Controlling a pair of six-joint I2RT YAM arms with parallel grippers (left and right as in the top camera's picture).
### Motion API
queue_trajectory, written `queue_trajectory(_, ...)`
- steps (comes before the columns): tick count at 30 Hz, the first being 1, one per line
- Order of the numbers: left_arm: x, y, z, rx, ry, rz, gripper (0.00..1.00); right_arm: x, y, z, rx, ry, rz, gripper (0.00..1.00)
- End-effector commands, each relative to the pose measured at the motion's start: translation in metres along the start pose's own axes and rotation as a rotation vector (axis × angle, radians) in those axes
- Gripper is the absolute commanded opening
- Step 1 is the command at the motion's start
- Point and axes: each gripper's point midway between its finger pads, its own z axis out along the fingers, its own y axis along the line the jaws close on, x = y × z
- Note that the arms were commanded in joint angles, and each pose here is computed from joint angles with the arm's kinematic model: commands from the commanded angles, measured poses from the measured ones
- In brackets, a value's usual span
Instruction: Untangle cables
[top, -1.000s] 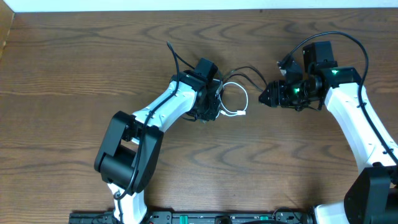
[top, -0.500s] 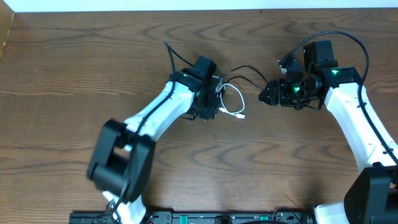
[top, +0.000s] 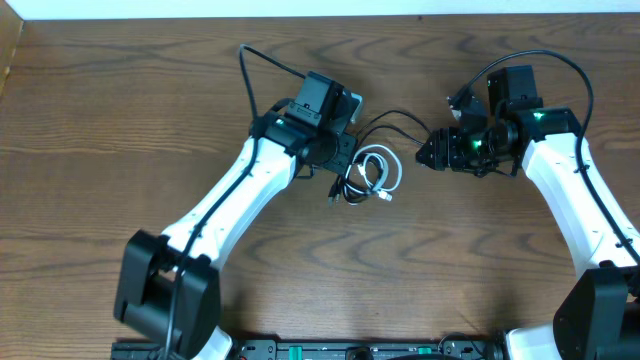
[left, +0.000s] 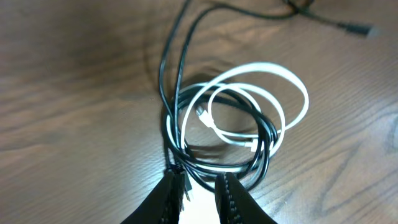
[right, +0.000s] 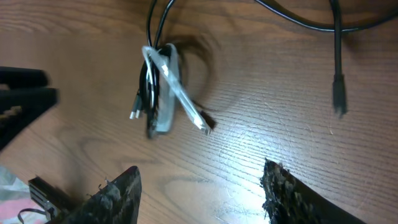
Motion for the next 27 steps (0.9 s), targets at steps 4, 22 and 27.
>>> queue_trajectory(4,0.009,-0.026,0.019,0.133,0.056,0.027,0.22,0.002,-0.002,-0.001,0.025,-0.003,0.004,0.6)
queue_trajectory(22,0.028,-0.075,0.08,0.161,0.128,-0.049,0.22,0.002,-0.004,-0.001,0.037,-0.002,0.007,0.61)
queue_trajectory(27,0.031,-0.058,0.111,0.014,0.113,-0.207,0.22,0.005,-0.009,-0.001,0.062,0.007,0.013,0.61)
